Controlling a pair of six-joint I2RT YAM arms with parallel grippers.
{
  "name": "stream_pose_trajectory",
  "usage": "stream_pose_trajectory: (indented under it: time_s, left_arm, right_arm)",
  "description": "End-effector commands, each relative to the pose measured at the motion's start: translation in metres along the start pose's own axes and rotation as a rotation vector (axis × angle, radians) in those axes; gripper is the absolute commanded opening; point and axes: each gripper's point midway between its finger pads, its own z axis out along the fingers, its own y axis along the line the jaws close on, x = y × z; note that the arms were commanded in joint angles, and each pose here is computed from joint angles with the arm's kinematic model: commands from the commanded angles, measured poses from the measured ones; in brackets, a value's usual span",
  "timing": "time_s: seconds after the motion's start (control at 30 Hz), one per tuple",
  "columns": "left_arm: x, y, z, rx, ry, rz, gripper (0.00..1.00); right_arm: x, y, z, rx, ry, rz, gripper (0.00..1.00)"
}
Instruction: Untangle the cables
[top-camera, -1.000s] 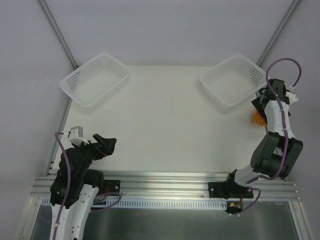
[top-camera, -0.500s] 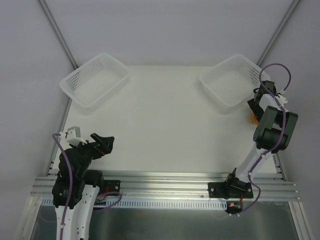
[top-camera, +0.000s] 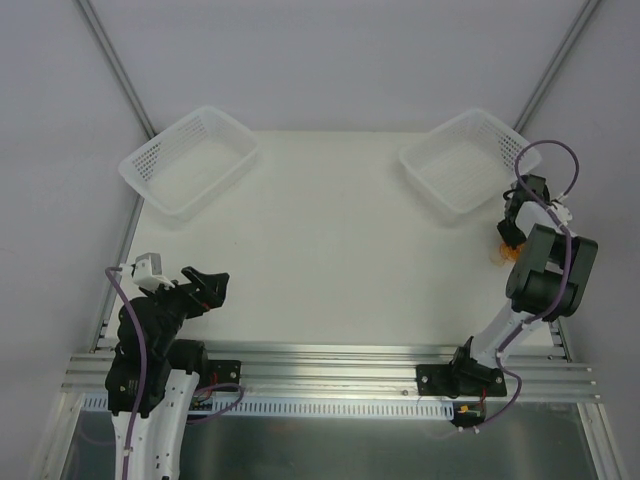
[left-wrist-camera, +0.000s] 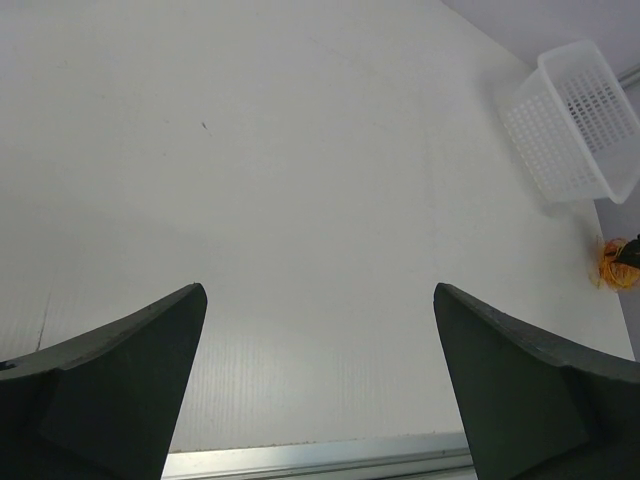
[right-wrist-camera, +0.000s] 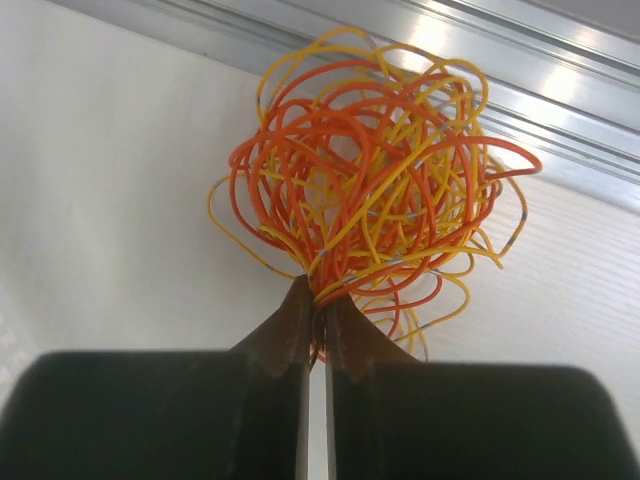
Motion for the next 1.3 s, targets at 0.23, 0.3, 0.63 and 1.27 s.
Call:
stream_pose_trajectory:
  time_s: [0.23, 0.3, 0.63, 1.27]
  left_arm:
    - [-0.016, -0.01, -0.005, 0.079, -0.125, 0.04, 0.98]
    - [-0.016, -0.012, -0.007, 0.095, -0.136, 0.047, 0.98]
    - [-0.007, -0.026, -0.01, 0.191, -0.096, 0.073, 0.98]
    - [0.038, -0.059, 0.034, 0.178, 0.505, -0.064, 0.99]
  right_arm:
    - [0.053, -0.028, -0.124, -0.182, 0.025, -0.246, 0.01]
    - [0.08, -0.02, -0.157, -0.287, 0.024, -0.363, 0.0]
    - [0.277, 0.018, -0.303, -0.914, 0.087, -1.094, 0.01]
    - [0.356, -0.012, -0.37, -1.207, 0.116, -1.494, 0.77]
